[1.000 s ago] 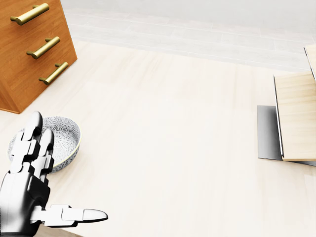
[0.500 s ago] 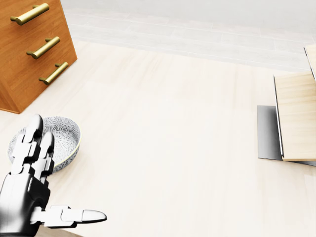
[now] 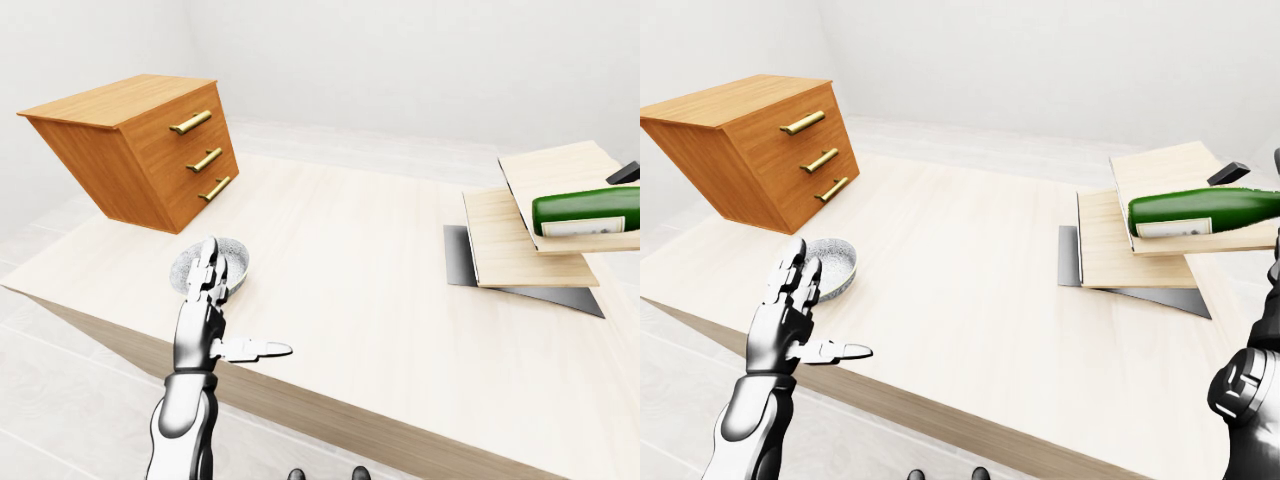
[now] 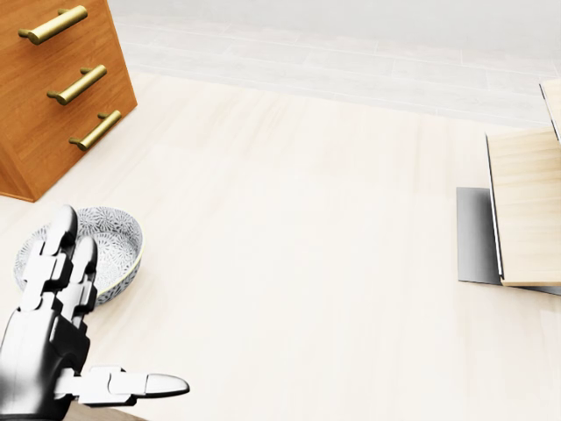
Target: Put the wine bottle on the wine rack.
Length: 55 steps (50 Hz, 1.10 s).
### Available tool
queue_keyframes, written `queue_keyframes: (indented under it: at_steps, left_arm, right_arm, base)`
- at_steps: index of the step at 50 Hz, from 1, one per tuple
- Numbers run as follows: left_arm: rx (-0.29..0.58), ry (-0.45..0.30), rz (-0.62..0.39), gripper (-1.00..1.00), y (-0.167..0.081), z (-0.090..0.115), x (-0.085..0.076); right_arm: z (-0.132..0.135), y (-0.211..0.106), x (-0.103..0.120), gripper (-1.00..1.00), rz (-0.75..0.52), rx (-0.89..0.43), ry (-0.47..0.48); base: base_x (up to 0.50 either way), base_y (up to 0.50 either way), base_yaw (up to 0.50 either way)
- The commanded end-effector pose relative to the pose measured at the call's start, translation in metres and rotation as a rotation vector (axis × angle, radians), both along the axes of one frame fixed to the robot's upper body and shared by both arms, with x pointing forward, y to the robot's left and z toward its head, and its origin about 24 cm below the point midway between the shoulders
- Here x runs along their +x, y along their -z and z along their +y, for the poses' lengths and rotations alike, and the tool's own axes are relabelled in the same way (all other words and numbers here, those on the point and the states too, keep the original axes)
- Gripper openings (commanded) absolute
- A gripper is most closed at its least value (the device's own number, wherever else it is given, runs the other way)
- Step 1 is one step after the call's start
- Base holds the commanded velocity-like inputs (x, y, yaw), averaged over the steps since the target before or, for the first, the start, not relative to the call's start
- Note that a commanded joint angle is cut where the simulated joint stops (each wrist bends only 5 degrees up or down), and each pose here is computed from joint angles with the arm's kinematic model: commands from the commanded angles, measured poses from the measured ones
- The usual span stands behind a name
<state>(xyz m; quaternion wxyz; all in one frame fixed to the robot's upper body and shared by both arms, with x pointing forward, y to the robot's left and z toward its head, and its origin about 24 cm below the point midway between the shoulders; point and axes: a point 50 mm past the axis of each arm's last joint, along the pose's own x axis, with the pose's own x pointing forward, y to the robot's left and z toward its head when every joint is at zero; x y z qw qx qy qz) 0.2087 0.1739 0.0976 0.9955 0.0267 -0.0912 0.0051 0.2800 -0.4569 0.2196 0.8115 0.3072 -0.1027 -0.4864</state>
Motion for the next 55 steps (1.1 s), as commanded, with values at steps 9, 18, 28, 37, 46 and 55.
queue_keyframes:
  at_steps: [9, 18, 28, 37, 46, 55]
  left_arm:
    - [-0.007, 0.001, 0.019, 1.00, 0.004, 0.001, 0.000]
    - [-0.012, -0.001, 0.035, 1.00, 0.008, 0.003, -0.001]
    - [-0.010, 0.003, 0.029, 1.00, 0.006, 0.002, -0.001]
    - [-0.009, 0.005, 0.019, 1.00, 0.004, 0.002, -0.001]
    - [-0.015, 0.005, 0.032, 1.00, 0.008, 0.002, 0.001]
    - [-0.017, 0.011, 0.022, 1.00, 0.005, 0.001, 0.000]
  right_arm:
    - [-0.019, 0.031, -0.028, 1.00, 0.131, -0.017, 0.060]
    - [-0.026, 0.028, -0.041, 1.00, 0.115, -0.036, 0.080]
    - [-0.033, 0.020, -0.052, 1.00, 0.096, -0.063, 0.106]
    - [-0.035, 0.010, -0.055, 1.00, 0.074, -0.085, 0.116]
    - [-0.039, -0.011, -0.065, 1.00, 0.026, -0.141, 0.131]
    - [-0.043, -0.032, -0.086, 1.00, -0.039, -0.215, 0.157]
  base:
    - [0.00, 0.00, 0.00]
    - [0.00, 0.00, 0.00]
    - [0.00, 0.00, 0.00]
    - [0.00, 0.00, 0.00]
    - [0.00, 0.00, 0.00]
    - [0.00, 0.00, 0.00]
